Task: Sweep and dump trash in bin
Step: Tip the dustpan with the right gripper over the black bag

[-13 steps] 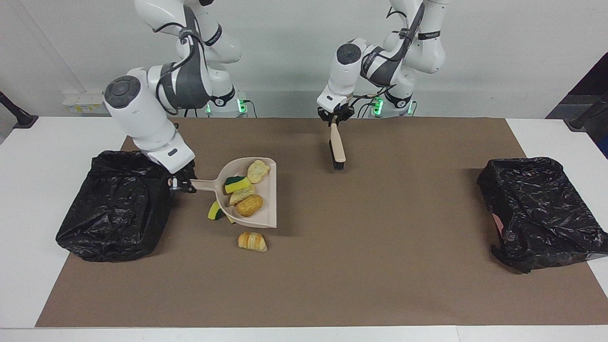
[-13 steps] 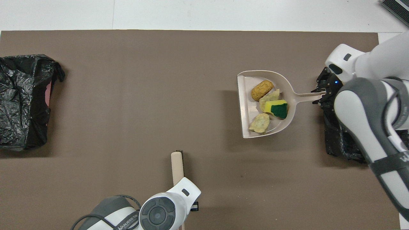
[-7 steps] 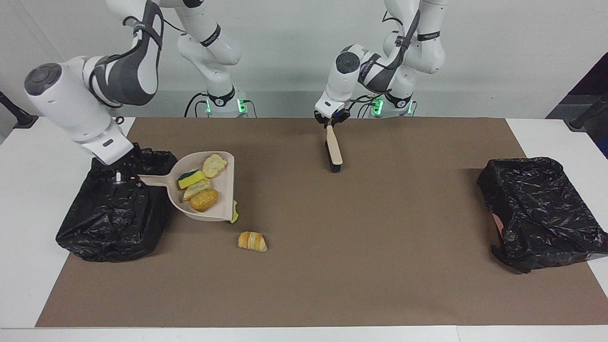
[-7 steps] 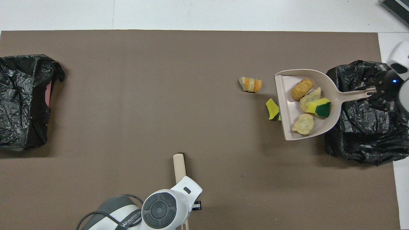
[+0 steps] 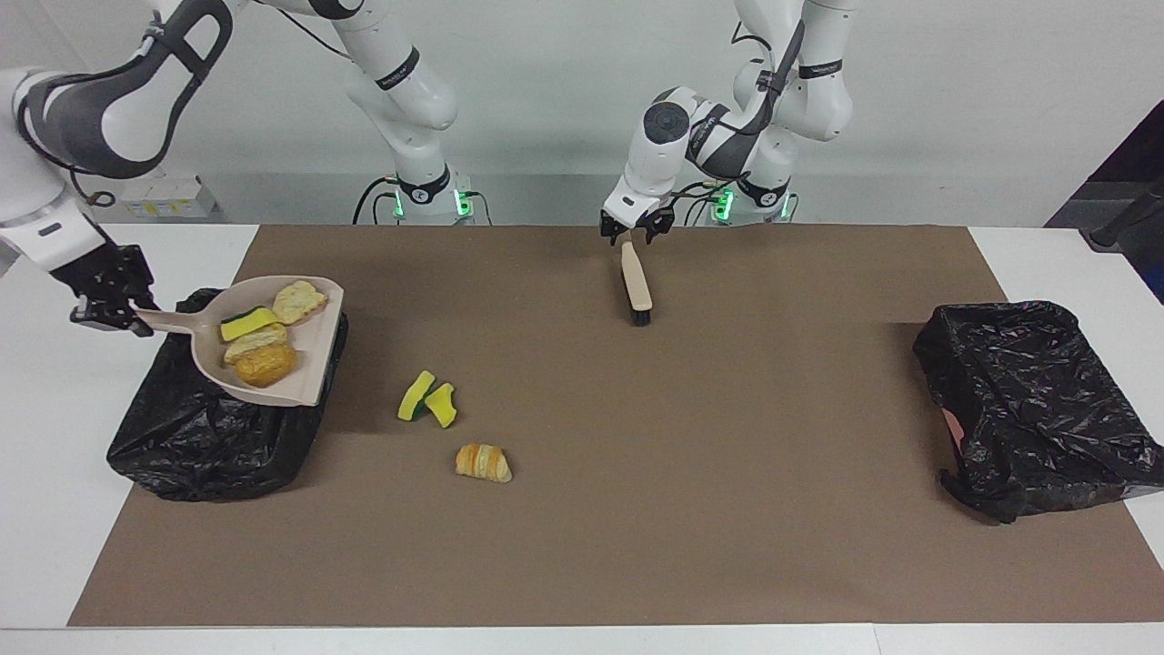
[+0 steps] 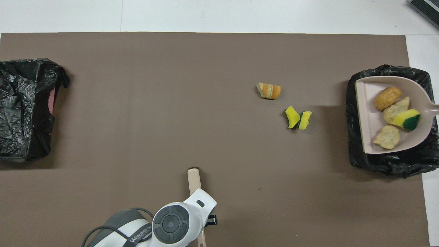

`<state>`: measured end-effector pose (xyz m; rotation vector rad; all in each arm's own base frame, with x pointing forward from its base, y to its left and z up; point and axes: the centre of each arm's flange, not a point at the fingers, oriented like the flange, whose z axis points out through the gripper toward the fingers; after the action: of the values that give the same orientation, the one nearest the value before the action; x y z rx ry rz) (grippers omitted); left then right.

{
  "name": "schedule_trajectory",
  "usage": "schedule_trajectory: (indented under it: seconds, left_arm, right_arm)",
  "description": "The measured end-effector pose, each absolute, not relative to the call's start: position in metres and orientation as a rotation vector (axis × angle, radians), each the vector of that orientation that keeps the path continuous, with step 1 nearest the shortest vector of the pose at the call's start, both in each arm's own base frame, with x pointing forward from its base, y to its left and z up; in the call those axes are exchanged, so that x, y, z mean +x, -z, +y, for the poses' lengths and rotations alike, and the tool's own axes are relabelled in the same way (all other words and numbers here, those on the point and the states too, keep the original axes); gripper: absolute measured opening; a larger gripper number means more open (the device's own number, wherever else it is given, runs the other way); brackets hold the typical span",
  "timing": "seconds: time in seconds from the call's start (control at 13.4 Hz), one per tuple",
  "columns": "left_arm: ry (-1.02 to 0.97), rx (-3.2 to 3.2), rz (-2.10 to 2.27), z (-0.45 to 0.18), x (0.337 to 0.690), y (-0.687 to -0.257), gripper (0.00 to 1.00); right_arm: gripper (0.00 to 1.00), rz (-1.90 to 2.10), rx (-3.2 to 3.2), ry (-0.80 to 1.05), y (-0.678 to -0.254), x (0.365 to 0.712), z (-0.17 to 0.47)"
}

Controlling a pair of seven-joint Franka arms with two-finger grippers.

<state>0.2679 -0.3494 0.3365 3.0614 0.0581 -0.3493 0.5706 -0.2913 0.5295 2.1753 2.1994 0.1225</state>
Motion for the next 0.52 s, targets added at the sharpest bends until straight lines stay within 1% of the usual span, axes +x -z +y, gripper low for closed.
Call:
schedule_trajectory:
  seconds: [0.07, 0.15, 0.22, 0.3, 0.52]
  left_arm:
    - [0.350, 3.061, 0.060, -0.349, 0.268, -0.336, 0.90]
    - [0.351, 3.061, 0.066, -0.348, 0.270, -0.336, 0.99]
    - [0.346, 3.055, 0.086, -0.346, 0.276, -0.338, 1.00]
    - [0.316, 3.048, 0.123, -0.339, 0.290, -0.343, 1.00]
    - [0.126, 3.042, 0.290, -0.288, 0.375, -0.378, 1.00]
  right_arm:
    - [0.32, 2.171, 2.165, -0.096, -0.534, 0.570, -0.302]
    - [0.32, 2.151, 2.127, -0.032, -0.536, 0.571, -0.307]
    - [0.32, 2.135, 2.076, 0.067, -0.537, 0.574, -0.309]
    - [0.32, 2.105, 2.042, 0.158, -0.539, 0.578, -0.308]
    - [0.32, 2.016, 1.953, 0.396, -0.539, 0.591, -0.292]
